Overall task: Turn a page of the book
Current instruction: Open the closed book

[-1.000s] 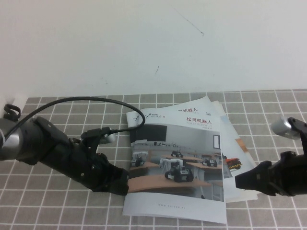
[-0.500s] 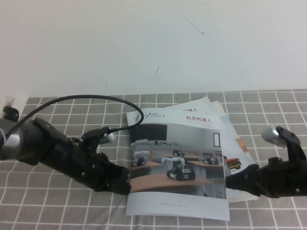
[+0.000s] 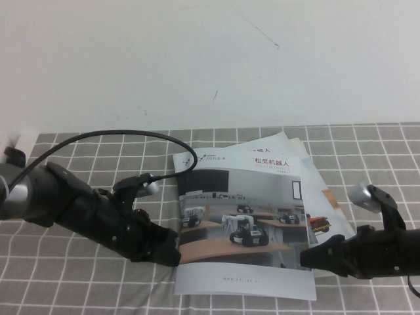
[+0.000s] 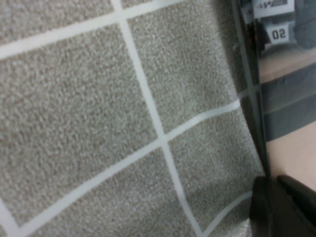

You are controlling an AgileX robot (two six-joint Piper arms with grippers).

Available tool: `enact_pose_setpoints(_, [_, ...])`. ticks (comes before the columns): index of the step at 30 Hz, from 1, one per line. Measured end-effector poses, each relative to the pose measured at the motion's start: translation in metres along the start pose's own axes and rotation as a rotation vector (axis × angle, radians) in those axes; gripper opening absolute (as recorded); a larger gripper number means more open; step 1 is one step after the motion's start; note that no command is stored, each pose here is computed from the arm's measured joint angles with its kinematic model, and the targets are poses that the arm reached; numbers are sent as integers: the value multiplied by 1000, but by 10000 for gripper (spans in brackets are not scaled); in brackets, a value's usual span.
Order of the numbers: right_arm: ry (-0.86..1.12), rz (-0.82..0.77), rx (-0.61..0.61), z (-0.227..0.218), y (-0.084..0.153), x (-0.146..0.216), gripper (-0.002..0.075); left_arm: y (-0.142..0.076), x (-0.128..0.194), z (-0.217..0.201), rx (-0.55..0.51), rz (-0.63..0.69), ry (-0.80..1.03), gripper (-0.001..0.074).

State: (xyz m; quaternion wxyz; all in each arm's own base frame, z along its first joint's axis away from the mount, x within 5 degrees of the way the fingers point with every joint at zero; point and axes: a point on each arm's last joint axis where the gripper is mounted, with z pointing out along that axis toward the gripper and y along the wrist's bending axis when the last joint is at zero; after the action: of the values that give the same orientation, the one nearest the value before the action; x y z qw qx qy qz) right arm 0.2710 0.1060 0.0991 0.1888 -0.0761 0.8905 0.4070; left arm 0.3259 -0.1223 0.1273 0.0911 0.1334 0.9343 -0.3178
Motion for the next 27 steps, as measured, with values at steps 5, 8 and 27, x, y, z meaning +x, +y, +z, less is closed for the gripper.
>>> enact_pose_setpoints(5, [-4,-19,-4,1,1,-4,314,0,0,0,0,2,0,-4])
enact_pose_setpoints(8, [-6,-26,-5,3,1,-6,315,0,0,1,4,-3,1,-4])
enact_pose_setpoints(27, [-15,-53,-78,5,10,-13,317,0,0,1,6,-5,1,-4])
